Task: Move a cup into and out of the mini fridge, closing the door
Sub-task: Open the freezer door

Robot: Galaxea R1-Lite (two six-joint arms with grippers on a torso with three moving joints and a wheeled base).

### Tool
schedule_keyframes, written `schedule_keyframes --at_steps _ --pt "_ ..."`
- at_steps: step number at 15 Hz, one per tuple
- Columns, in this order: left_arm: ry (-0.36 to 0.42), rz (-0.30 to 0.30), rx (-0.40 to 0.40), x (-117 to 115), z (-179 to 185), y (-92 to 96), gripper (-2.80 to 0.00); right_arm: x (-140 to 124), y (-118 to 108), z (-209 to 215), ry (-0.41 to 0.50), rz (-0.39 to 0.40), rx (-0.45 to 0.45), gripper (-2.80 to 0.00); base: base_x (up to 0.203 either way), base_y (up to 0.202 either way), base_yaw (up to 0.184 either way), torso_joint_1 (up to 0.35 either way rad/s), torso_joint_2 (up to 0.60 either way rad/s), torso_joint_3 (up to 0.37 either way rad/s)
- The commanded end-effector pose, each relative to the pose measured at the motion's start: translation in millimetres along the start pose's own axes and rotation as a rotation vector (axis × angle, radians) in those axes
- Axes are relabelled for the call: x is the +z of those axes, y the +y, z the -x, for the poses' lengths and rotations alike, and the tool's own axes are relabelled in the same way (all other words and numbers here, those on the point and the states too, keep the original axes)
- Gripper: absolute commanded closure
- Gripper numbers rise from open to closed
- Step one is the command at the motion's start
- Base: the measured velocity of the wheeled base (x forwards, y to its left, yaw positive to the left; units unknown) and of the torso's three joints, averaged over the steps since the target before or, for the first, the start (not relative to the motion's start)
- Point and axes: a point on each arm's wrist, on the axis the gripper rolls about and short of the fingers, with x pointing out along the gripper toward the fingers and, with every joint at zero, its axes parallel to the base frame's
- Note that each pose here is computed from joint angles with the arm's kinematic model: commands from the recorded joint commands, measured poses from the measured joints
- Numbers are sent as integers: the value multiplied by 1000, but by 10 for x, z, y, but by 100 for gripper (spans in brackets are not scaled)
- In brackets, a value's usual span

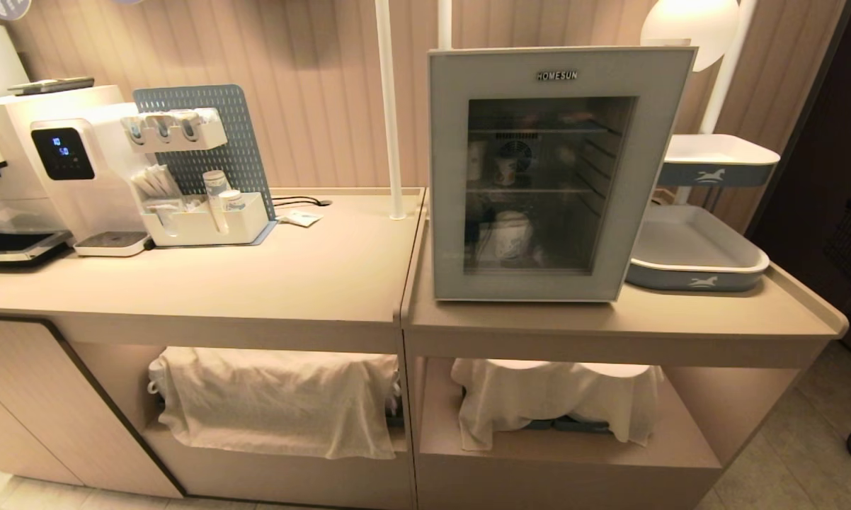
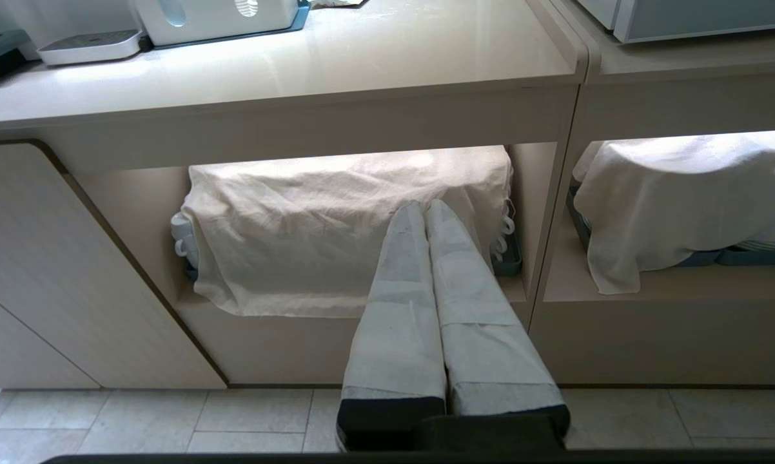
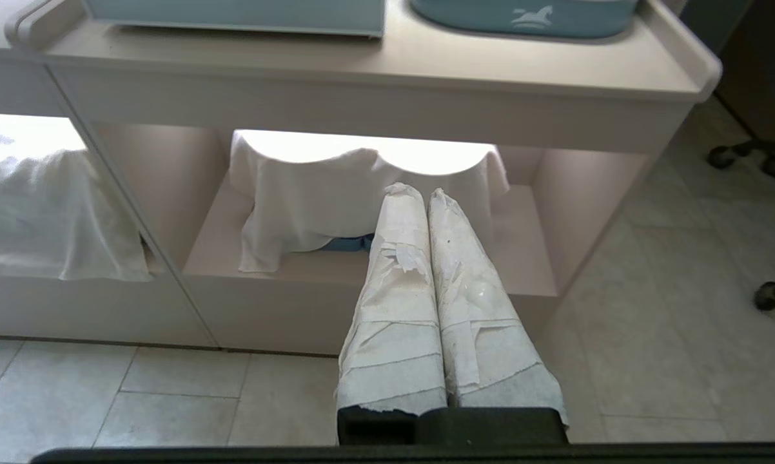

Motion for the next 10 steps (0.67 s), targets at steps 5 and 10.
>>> schedule_keyframes --at_steps 5,10 --pt "0 7 1 -1 0 0 0 -251 32 39 -141 -41 47 0 0 0 0 0 0 0" --pt "0 7 1 -1 0 0 0 -253 32 39 -140 -26 48 0 0 0 0 0 0 0"
